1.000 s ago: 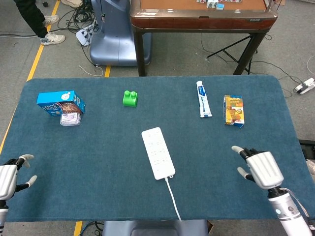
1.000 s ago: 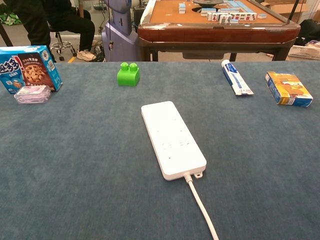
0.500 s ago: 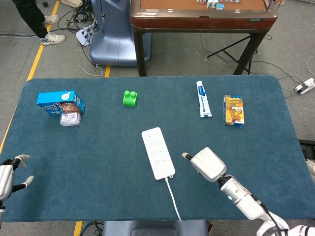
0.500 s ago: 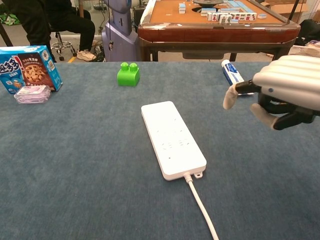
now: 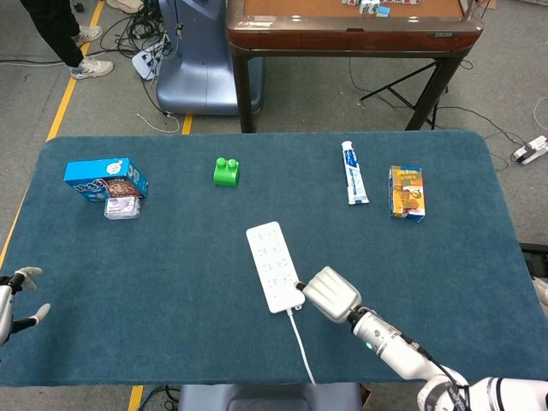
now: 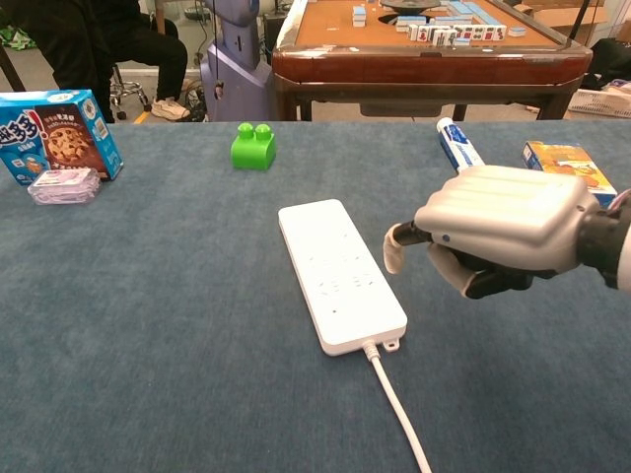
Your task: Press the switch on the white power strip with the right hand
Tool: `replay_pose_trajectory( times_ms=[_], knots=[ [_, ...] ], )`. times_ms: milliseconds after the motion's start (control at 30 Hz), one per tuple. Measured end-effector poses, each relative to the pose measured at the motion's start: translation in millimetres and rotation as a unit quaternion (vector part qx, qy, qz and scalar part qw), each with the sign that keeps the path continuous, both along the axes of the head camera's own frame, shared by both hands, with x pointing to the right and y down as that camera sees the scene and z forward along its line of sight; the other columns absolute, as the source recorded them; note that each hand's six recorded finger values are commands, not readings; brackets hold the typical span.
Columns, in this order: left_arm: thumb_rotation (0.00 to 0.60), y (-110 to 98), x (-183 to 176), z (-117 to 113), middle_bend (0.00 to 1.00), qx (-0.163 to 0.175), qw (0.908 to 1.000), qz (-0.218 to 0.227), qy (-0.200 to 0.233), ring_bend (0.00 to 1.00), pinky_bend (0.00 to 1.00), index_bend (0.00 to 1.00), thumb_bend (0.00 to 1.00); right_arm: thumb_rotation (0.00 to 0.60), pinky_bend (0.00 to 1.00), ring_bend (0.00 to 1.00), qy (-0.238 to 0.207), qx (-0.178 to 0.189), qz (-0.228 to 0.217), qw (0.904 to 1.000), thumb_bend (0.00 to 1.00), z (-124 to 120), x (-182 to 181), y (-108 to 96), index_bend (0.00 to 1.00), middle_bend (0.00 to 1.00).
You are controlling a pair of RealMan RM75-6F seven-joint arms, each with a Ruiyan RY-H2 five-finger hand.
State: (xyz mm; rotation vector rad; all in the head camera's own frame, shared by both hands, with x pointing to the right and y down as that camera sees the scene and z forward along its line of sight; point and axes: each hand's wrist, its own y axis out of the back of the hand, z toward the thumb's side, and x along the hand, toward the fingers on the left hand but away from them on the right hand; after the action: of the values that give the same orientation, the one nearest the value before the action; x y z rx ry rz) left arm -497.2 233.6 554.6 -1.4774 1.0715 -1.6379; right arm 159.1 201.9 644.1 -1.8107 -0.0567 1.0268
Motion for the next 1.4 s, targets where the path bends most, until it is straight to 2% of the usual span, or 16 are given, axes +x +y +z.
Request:
replay_pose_trajectory(
  times_ms=[533,1400],
  knots=[
    [0.600,-2,-10,-4,0.50,0.005,0.9998,-0.017,0.004,0.45,0.63,0.42,0.21,0.600,1.00,1.00,0.006,-0.031,-0.019,0.9993,0.97,24,-27,8,0.32,1.00],
    [0.600,-4,-12,-8,0.50,0.010,0.9997,-0.022,0.010,0.45,0.63,0.42,0.21,0.600,1.00,1.00,0.016,-0.034,-0.019,0.9991,0.98,37,-34,9,0.32,1.00]
  ],
)
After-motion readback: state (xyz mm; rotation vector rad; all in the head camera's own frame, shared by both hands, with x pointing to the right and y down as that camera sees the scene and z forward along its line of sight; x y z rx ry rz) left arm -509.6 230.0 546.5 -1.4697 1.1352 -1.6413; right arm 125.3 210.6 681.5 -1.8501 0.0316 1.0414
